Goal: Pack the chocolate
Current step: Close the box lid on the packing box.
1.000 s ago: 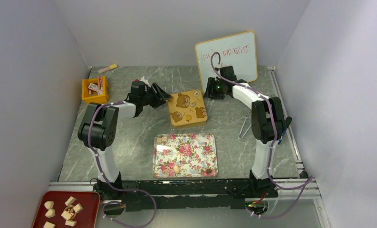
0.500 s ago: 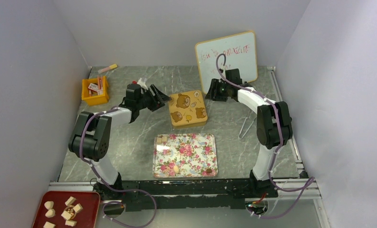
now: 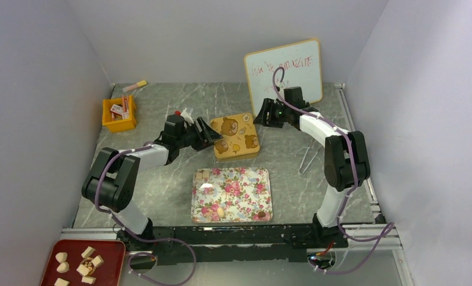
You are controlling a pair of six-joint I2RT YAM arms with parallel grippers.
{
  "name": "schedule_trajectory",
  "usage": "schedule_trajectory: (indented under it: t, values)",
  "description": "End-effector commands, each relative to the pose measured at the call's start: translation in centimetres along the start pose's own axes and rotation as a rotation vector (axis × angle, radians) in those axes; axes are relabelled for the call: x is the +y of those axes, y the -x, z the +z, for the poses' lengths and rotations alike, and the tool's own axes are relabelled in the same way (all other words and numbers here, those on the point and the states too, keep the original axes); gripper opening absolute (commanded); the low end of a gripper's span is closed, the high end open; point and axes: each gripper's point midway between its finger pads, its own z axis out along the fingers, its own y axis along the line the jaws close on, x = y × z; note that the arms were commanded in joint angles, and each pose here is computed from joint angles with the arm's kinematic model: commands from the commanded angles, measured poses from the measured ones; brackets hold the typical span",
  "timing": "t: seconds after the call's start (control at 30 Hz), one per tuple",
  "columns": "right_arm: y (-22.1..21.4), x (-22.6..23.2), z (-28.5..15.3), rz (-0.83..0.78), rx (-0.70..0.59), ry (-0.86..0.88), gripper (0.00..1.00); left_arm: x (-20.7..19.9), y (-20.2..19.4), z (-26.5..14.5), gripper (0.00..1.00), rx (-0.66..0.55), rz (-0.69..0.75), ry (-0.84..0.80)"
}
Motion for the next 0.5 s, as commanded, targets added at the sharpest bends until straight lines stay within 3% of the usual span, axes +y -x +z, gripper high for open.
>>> schedule_trajectory:
  t: [0.0, 0.23, 0.3, 0.47]
  values:
    - [1.9, 1.4, -0.1, -0.018, -0.052, 0.062, 0.6, -1.6, -0.1, 0.0, 0.68, -0.007, 0.029, -0.045]
    - [2.0, 0.7, 1.6, -0.01, -0.031, 0.063, 0.61, -0.6, -0.6, 0.4, 0.68, 0.006, 0.032, -0.018]
    - [2.0, 0.7, 2.0, -0.008, -0.027, 0.068, 0.67, -0.6, -0.5, 0.3, 0.68, 0.001, 0.039, -0.01]
    - [2.3, 0.5, 2.8, -0.008, -0.022, 0.07, 0.69, -1.5, 0.6, -0.3, 0.68, -0.03, 0.067, 0.002]
